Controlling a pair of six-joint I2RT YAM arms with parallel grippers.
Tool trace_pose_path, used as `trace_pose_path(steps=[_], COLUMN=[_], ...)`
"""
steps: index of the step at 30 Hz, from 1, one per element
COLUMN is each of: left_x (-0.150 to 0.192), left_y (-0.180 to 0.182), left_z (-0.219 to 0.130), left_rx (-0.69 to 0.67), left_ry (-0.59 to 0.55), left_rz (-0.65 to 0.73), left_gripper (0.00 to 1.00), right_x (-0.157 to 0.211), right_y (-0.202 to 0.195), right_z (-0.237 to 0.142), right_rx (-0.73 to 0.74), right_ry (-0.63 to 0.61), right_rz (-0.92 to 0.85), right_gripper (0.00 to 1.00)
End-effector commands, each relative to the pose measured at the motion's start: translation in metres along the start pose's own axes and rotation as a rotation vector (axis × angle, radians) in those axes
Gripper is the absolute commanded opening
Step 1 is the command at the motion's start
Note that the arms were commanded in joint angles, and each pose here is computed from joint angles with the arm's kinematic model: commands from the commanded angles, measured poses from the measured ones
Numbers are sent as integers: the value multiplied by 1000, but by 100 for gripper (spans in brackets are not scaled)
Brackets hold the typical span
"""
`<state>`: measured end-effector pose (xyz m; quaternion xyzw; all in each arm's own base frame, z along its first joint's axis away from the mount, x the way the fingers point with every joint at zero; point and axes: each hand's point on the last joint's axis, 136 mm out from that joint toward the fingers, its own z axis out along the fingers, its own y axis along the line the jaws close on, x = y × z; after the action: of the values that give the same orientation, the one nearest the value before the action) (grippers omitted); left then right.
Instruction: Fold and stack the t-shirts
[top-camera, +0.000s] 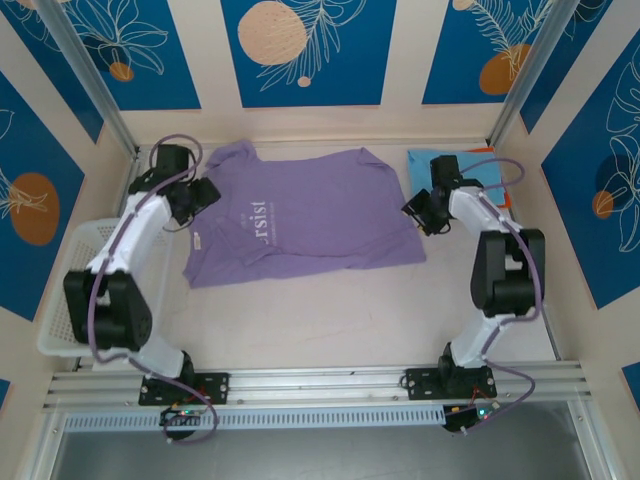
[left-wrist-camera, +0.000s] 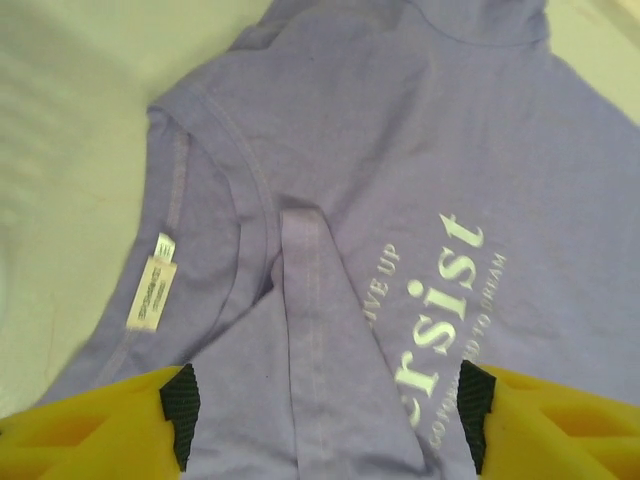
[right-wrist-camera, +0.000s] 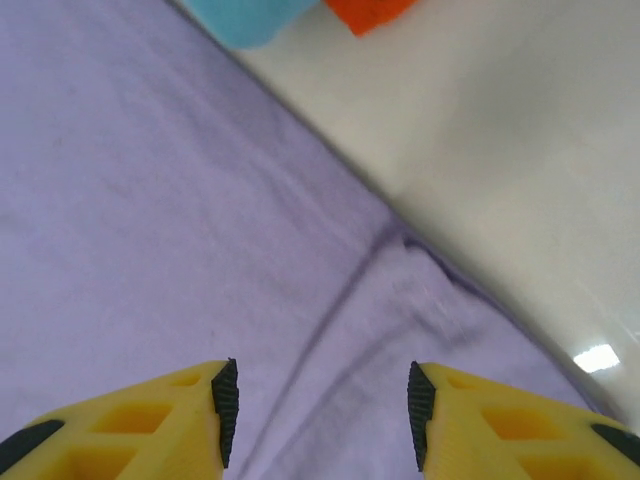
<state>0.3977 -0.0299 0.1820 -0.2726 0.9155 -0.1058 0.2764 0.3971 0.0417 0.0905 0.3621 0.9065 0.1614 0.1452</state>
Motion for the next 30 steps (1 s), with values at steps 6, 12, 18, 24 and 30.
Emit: trace_pose_path(steps=[6, 12, 18, 24, 30], left_x=[125, 154, 147, 143, 133], left_y=[1, 26, 54, 91, 112], left_z=[9, 36, 71, 92, 90], left_rx=[158, 83, -84, -255, -345], left_ry=[163, 189, 181, 181, 161], left_rz=[89, 134, 182, 192, 194], left_gripper=[44, 44, 45, 50, 51], right_x=[70, 79, 69, 73, 83], right_y=[-17, -20, -43, -70, -94], right_z=[-3, 22, 42, 47, 41], right_rx=[-107, -60, 54, 137, 145], right_ry=[106, 169, 179, 200, 231], right_rz=[-74, -94, -23, 20, 94], right_gripper=[32, 27, 31, 41, 42])
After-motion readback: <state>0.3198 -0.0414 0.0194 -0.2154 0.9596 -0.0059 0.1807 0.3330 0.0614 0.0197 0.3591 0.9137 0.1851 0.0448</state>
